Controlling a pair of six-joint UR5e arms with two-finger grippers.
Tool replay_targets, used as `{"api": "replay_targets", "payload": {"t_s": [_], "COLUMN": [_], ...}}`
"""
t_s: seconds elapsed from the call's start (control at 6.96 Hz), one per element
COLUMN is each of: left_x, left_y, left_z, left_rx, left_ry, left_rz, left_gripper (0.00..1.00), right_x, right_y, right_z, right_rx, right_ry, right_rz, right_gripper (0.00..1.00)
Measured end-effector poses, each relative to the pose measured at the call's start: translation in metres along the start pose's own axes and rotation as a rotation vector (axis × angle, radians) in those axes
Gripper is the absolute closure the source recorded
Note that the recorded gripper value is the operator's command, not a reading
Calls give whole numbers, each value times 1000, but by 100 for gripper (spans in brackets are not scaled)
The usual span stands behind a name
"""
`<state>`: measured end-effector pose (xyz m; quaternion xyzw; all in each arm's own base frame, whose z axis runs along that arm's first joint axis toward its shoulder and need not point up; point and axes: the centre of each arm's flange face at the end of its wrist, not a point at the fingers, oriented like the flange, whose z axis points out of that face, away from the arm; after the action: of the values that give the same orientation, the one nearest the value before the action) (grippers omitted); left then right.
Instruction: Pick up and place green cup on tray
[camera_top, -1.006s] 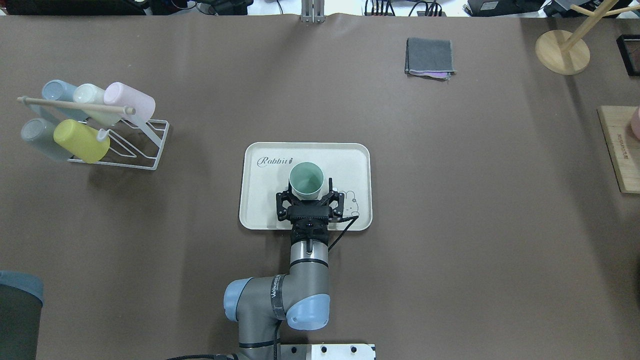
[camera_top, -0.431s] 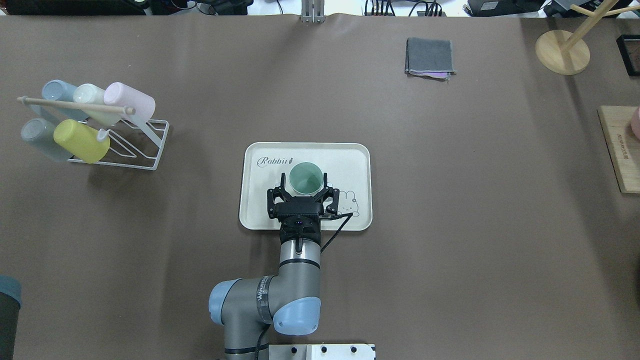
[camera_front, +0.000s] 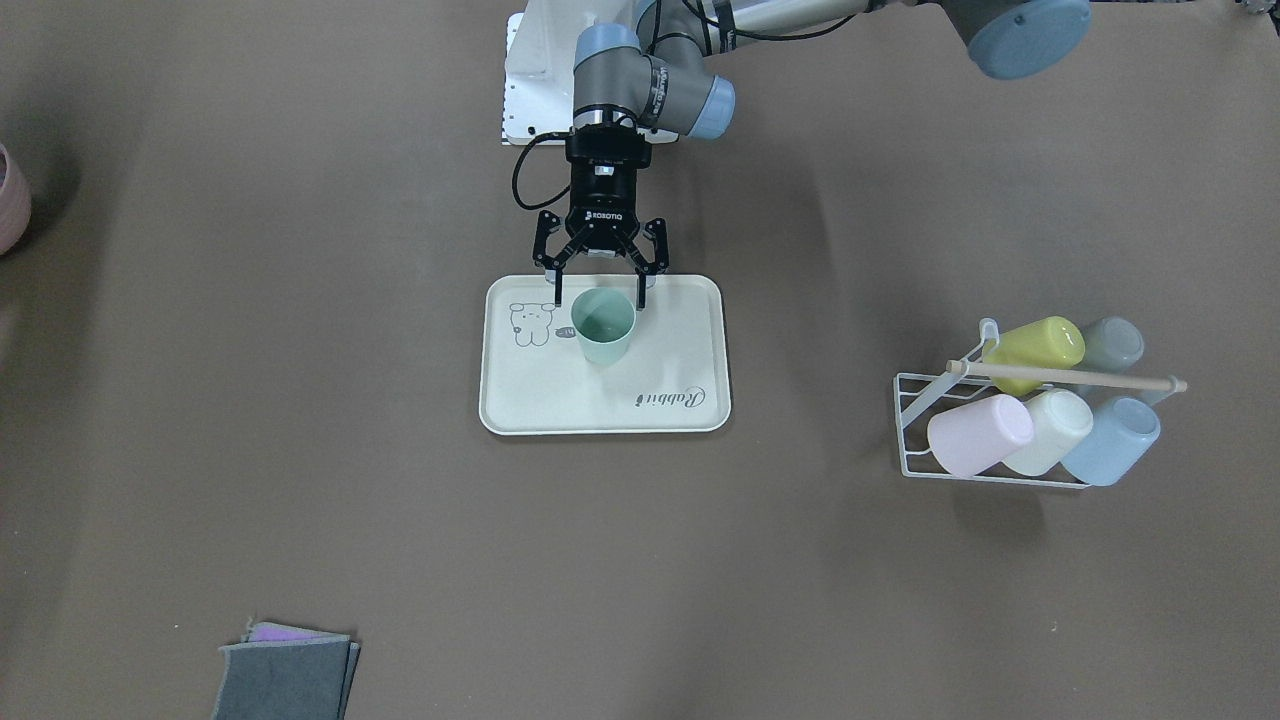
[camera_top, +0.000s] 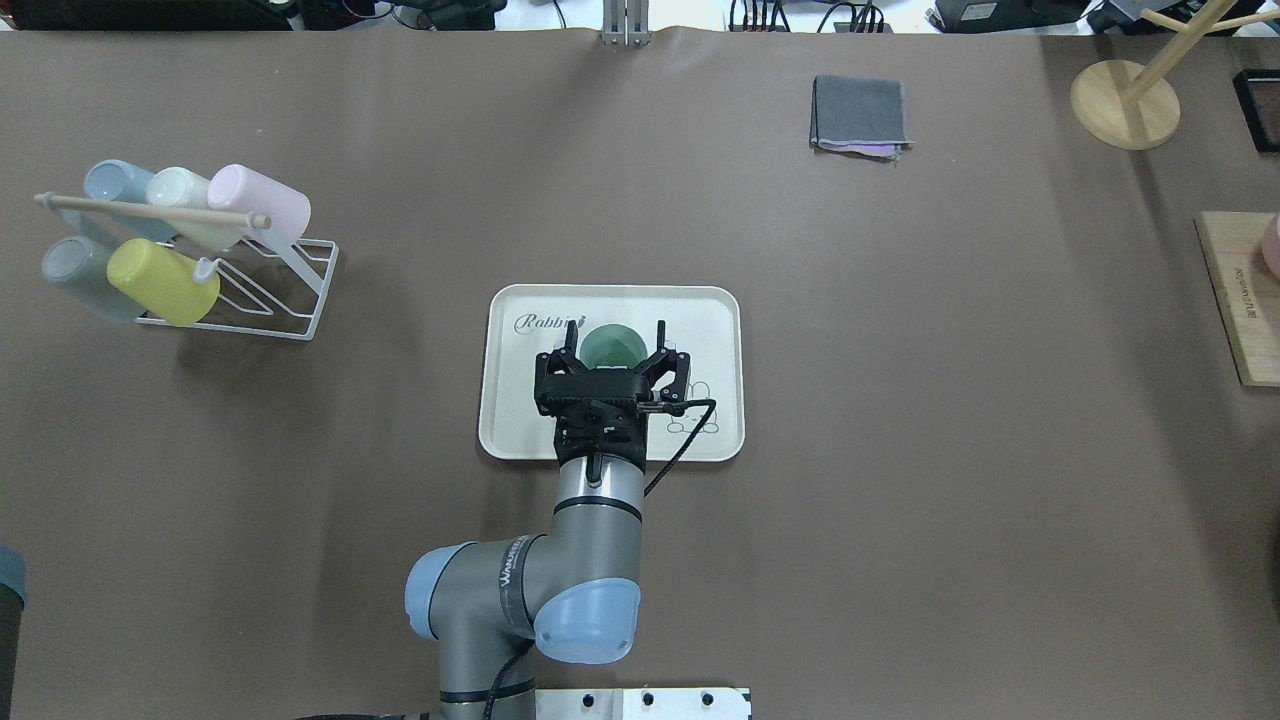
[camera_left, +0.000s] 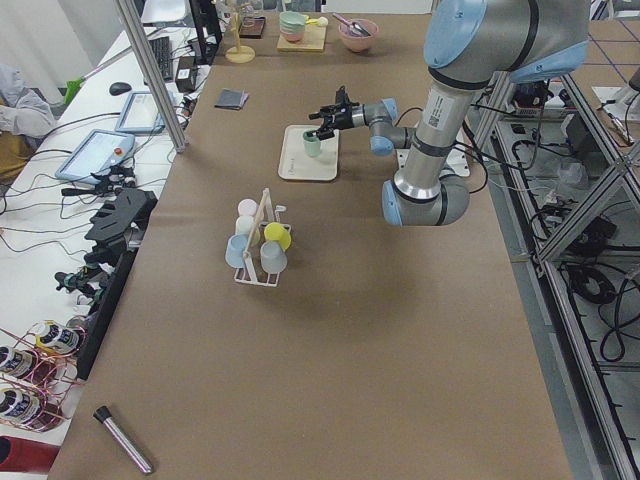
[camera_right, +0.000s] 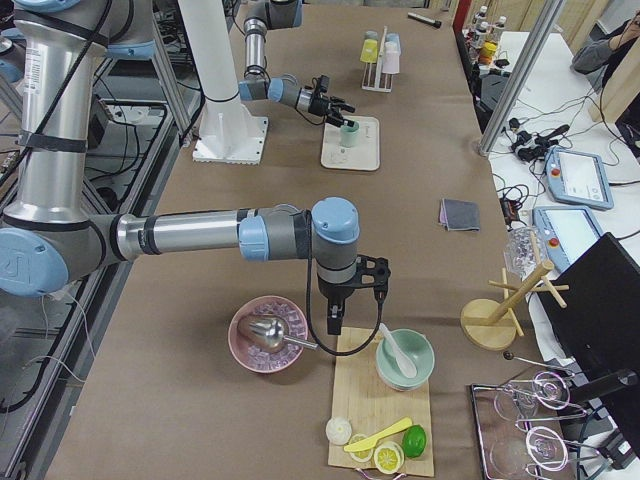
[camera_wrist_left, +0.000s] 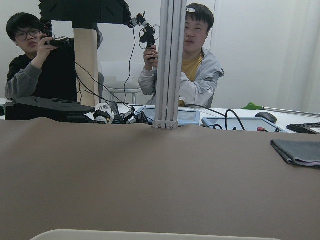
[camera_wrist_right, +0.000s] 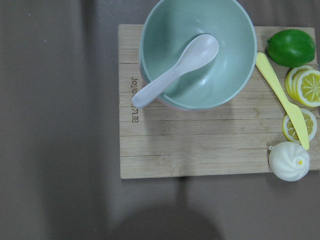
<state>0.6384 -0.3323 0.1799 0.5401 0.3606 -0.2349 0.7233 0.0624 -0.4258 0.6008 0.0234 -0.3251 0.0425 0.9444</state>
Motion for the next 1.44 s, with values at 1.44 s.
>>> {"api": "replay_targets", "payload": {"t_s": [1.44], "left_x": [-198], "left_y": [-232], "left_z": [109], "left_rx": [-655], "left_ry": [189], "left_rz": [451], "left_gripper": [1], "right_x": [6], "right_y": [5], "right_z": [4], "right_rx": [-10], "right_ry": [6], "right_rz": [14], "right_gripper": [0]}}
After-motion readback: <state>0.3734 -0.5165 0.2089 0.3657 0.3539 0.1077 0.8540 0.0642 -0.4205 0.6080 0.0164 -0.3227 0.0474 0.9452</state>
